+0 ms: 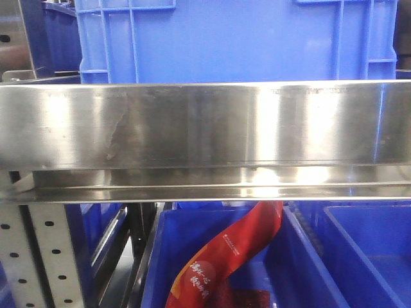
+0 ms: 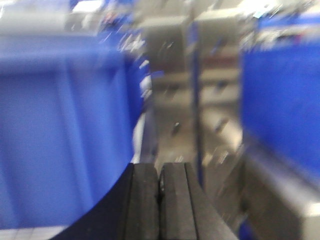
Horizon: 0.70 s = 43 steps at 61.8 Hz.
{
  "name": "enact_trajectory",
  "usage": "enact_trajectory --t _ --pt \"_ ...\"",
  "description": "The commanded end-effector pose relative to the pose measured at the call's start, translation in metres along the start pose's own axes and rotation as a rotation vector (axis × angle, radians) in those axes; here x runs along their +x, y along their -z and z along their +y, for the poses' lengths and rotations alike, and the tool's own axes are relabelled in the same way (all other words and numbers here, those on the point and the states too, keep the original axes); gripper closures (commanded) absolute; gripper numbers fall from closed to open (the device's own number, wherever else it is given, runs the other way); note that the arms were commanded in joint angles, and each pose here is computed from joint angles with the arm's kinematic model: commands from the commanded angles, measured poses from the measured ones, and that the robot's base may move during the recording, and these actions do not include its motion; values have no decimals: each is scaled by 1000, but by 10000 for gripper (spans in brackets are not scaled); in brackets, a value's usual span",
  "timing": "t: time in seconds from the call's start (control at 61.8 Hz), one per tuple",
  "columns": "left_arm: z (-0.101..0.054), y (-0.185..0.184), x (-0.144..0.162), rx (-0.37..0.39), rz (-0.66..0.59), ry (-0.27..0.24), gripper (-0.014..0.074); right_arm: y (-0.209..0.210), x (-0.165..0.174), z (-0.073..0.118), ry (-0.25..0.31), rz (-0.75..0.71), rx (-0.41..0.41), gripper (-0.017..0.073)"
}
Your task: Grab PVC pipe and place in blue bin
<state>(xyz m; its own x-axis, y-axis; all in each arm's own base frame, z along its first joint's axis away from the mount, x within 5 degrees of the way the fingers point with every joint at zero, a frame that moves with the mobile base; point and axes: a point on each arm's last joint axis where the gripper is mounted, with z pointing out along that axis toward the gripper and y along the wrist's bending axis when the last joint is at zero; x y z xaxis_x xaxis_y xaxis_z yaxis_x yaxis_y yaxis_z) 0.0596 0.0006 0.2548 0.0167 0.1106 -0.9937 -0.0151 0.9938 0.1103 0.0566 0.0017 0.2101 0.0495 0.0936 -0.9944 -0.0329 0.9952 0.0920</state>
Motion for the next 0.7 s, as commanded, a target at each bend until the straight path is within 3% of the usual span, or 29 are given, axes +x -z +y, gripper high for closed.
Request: enact_trajectory --t 0.0,0.065,0.178,0.243,0.404,0.566,0.679 --pt "1 8 10 -49 -31 -4 704 0 -3 0 5 -29 5 713" --pt "1 9 21 -74 -40 8 704 0 -3 0 5 -29 5 713" --pt "1 5 41 -92 -46 80 704 0 -3 0 5 -29 5 713" --pt "1 5 40 -91 -80 81 704 0 -3 0 5 -29 5 713" --pt "-3 4 45 -28 -30 85 704 0 -3 0 5 -29 5 713" --pt "-6 4 44 17 -34 184 704 0 -3 0 5 -29 5 713" --pt "-6 4 42 24 -55 169 704 0 -3 0 5 -29 5 713"
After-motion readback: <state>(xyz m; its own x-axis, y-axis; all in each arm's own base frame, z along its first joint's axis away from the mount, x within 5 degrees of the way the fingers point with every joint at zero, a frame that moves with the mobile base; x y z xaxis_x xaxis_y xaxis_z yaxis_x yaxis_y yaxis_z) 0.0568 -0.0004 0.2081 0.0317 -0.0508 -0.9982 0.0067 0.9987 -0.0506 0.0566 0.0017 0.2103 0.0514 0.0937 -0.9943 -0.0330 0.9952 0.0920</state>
